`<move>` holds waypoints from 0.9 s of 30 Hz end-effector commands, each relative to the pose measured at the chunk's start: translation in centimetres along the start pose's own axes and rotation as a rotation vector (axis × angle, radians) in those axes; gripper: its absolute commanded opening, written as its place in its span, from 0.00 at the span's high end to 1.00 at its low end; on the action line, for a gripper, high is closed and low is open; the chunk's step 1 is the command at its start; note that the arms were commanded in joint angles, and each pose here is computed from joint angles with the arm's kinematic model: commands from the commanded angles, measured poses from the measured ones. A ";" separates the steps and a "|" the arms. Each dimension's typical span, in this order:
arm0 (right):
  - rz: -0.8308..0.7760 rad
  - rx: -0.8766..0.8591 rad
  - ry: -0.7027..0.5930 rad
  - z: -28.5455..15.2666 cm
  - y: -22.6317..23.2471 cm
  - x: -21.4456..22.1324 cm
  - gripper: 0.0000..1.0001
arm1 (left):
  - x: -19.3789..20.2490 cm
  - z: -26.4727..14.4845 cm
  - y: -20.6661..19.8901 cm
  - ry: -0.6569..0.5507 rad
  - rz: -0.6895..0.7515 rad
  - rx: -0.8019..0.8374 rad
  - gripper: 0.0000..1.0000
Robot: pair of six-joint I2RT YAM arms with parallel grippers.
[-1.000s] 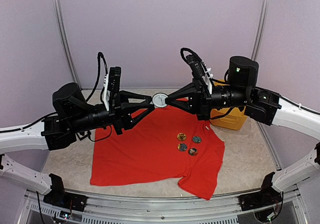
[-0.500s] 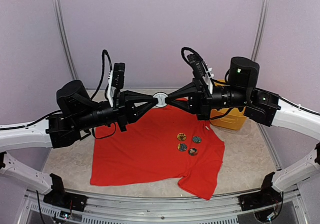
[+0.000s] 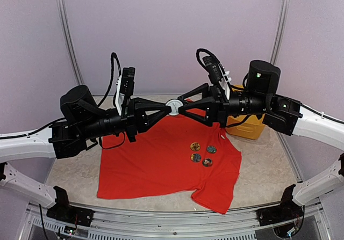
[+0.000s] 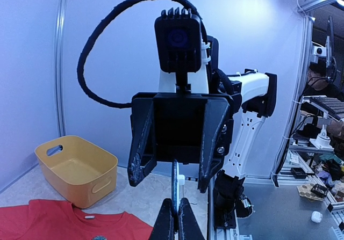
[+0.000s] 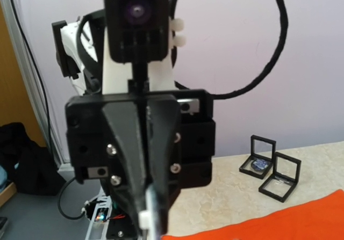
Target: Pin the brooch onto the clothing
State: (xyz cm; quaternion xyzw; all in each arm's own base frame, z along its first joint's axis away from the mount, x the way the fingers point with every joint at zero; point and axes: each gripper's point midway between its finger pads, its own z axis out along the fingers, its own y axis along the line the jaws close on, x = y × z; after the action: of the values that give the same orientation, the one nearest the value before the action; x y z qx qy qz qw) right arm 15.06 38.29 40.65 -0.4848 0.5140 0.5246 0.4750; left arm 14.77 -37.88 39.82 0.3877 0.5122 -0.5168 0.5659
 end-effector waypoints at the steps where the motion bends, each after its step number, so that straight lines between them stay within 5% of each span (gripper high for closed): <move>1: 0.022 0.011 -0.003 0.4 -0.7 0.2 0.57 | -2.0 0.0 -1.3 -0.042 0.036 0.046 1.00; 19: 0.079 0.197 0.035 0.5 -4.2 1.2 0.71 | -1.1 0.4 -4.6 0.024 0.097 0.196 1.00; 27: 0.102 0.275 0.047 0.5 -5.7 0.3 0.70 | -1.2 0.6 -4.7 0.035 0.106 0.203 1.00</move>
State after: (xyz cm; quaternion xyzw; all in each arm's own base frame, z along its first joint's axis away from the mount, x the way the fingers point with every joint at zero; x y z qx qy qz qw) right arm 16.24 38.89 40.14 -0.4592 0.5587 0.5142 0.4611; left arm 14.38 -38.27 40.18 0.4258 0.5014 -0.4880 0.5737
